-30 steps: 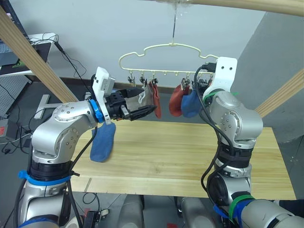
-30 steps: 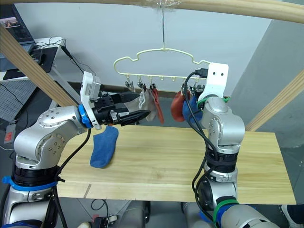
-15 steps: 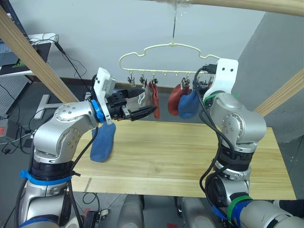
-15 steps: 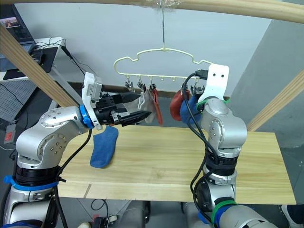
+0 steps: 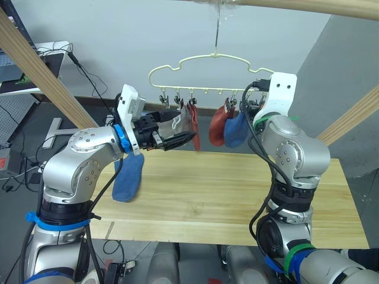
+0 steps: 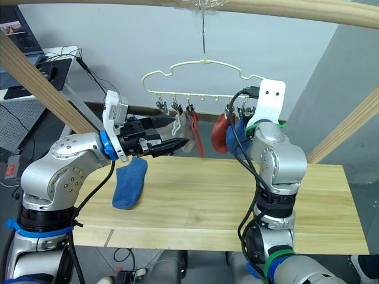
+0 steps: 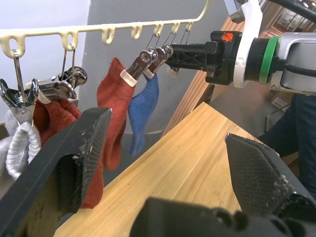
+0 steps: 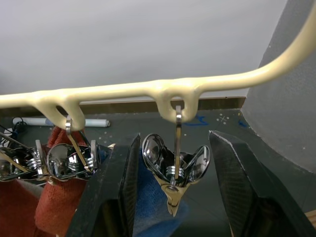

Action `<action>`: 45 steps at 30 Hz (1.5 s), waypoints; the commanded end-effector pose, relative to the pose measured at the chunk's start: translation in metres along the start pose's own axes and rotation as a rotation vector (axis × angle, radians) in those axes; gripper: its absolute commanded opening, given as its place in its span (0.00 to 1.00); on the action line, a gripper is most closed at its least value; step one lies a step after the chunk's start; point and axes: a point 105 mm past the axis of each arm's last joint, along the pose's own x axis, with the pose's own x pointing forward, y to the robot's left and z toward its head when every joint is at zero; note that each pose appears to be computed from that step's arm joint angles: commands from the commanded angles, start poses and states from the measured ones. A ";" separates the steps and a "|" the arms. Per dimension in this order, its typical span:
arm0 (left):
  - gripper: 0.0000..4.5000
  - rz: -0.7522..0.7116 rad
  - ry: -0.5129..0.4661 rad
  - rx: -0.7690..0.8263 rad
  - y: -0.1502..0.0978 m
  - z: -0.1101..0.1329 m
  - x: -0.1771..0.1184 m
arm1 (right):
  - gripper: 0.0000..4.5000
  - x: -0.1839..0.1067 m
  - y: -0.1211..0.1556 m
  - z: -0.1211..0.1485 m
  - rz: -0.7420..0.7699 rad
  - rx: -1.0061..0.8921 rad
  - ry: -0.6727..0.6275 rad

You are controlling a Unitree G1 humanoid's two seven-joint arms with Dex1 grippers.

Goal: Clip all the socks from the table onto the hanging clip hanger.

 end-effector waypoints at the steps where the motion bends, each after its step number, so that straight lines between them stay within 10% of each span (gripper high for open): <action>1: 0.94 0.001 -0.029 0.052 -0.003 0.011 -0.001 | 0.51 -0.002 0.000 0.015 0.002 0.010 -0.061; 8: 0.94 0.003 -0.030 0.053 -0.003 0.011 -0.001 | 0.76 -0.001 -0.002 0.014 -0.013 0.012 -0.054; 16: 0.94 0.003 -0.030 0.052 -0.003 0.011 -0.001 | 0.76 -0.001 -0.002 0.016 -0.014 0.002 -0.065; 21: 0.94 0.006 -0.031 0.051 -0.003 0.010 -0.001 | 0.49 -0.001 -0.002 0.016 -0.014 -0.003 -0.067; 30: 0.94 0.010 -0.030 0.050 -0.002 0.010 -0.001 | 0.37 0.000 -0.001 0.016 -0.008 -0.001 -0.065; 45: 0.94 0.026 -0.031 0.054 -0.001 0.010 -0.003 | 0.37 0.007 0.010 0.024 0.029 -0.001 -0.081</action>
